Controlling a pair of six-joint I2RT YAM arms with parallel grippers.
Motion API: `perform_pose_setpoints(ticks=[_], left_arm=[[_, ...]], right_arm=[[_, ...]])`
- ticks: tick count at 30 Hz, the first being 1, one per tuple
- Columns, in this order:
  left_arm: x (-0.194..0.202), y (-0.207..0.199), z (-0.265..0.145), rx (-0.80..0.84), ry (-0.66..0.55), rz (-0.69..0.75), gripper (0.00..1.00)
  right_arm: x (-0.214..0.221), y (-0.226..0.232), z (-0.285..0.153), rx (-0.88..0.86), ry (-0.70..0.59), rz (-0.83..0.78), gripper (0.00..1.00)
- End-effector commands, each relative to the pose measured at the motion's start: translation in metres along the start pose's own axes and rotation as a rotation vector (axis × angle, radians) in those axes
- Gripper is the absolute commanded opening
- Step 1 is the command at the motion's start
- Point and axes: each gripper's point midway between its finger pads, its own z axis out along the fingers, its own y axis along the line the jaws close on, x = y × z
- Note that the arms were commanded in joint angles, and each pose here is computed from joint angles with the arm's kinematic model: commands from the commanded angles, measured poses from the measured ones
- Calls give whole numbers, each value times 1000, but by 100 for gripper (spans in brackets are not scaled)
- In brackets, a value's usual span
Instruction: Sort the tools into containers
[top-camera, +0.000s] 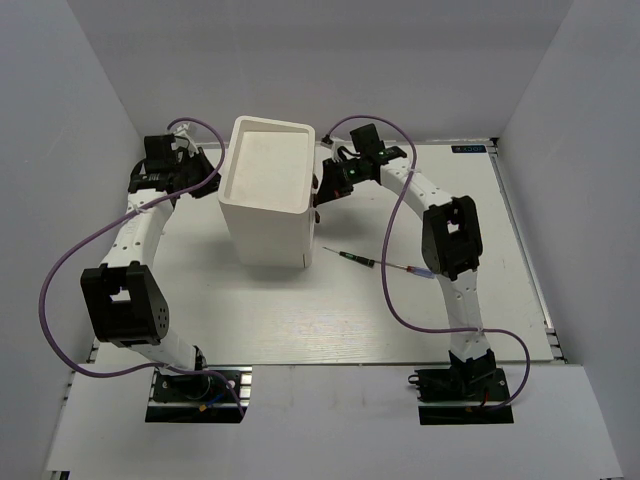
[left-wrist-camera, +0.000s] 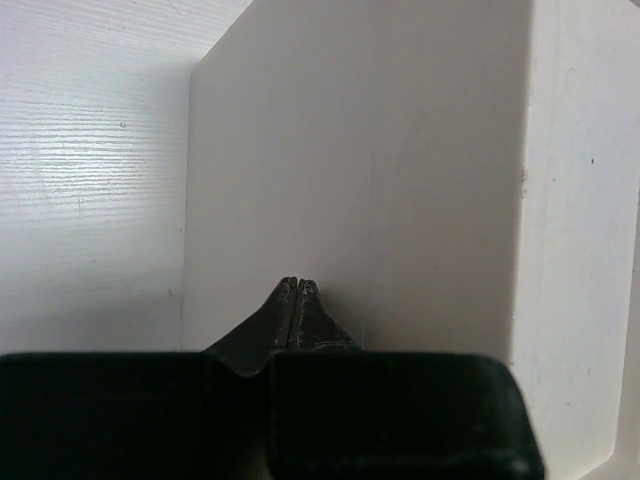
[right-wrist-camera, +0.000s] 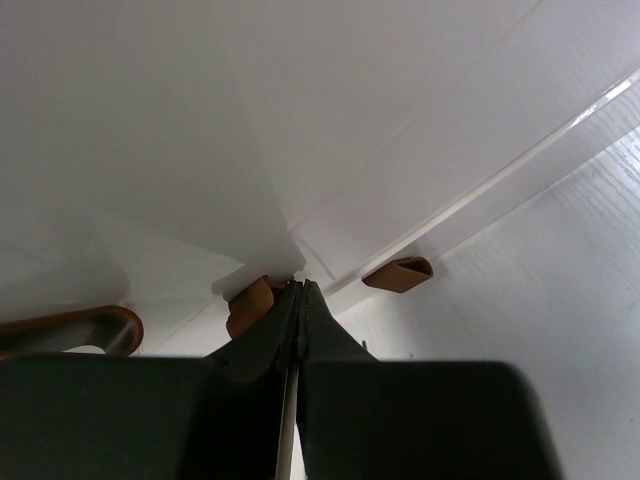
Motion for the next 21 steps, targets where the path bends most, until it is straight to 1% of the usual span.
perform_pose_setpoints(ticks=[1, 3, 5, 6, 7, 8, 9, 10, 11, 12, 13, 14, 15, 16, 17, 18, 19, 20, 21], left_arm=[[2, -29, -11, 87, -5, 13, 6], [0, -30, -11, 90, -13, 17, 6], [0, -29, -10, 82, -16, 6, 8], [4, -26, -11, 64, -1, -4, 17], [0, -20, -12, 44, -13, -20, 21], [-1, -16, -11, 20, -23, -31, 26], [-2, -13, -15, -5, -32, -32, 39], [-6, -6, -18, -40, -43, -40, 45], [-6, -4, -21, -57, -45, -42, 49], [-7, -6, -22, -58, -44, -43, 55], [-7, -6, -22, -58, -44, -43, 57], [-4, -3, -23, -70, -37, -47, 58], [-4, -3, -23, -71, -37, -48, 59], [-6, -1, -24, -68, -39, -53, 61], [-7, -3, -27, -65, -46, -49, 61], [-7, -3, -27, -65, -46, -49, 61], [-7, -3, -27, -65, -46, -49, 62], [-5, -3, -27, -68, -37, -53, 63], [-3, -2, -27, -72, -30, -57, 63]], right_arm=[[-31, 65, -2, -194, -57, -85, 0], [-30, 63, -3, -199, -57, -76, 0], [-30, 63, -6, -192, -58, -85, 0], [-30, 54, -7, -133, -56, -108, 0], [-29, 48, -10, -108, -55, -148, 0], [-31, 48, -19, -92, -62, -168, 5], [-18, 31, -17, -49, -36, -218, 24], [-14, 22, -22, -37, -35, -229, 31], [-6, 15, -26, -34, -19, -231, 37], [6, 11, -26, -48, 14, -270, 51], [13, 2, -28, -45, 28, -319, 58], [25, -3, -25, -53, 54, -315, 64], [31, -9, -24, -62, 63, -368, 70], [42, -17, -20, -63, 81, -383, 73], [41, -24, -21, -63, 69, -433, 75], [42, -19, -16, -108, 57, -460, 76], [56, -23, -12, -124, 72, -475, 78], [49, -27, -9, -119, 43, -525, 78], [53, -25, -8, -148, 38, -541, 78]])
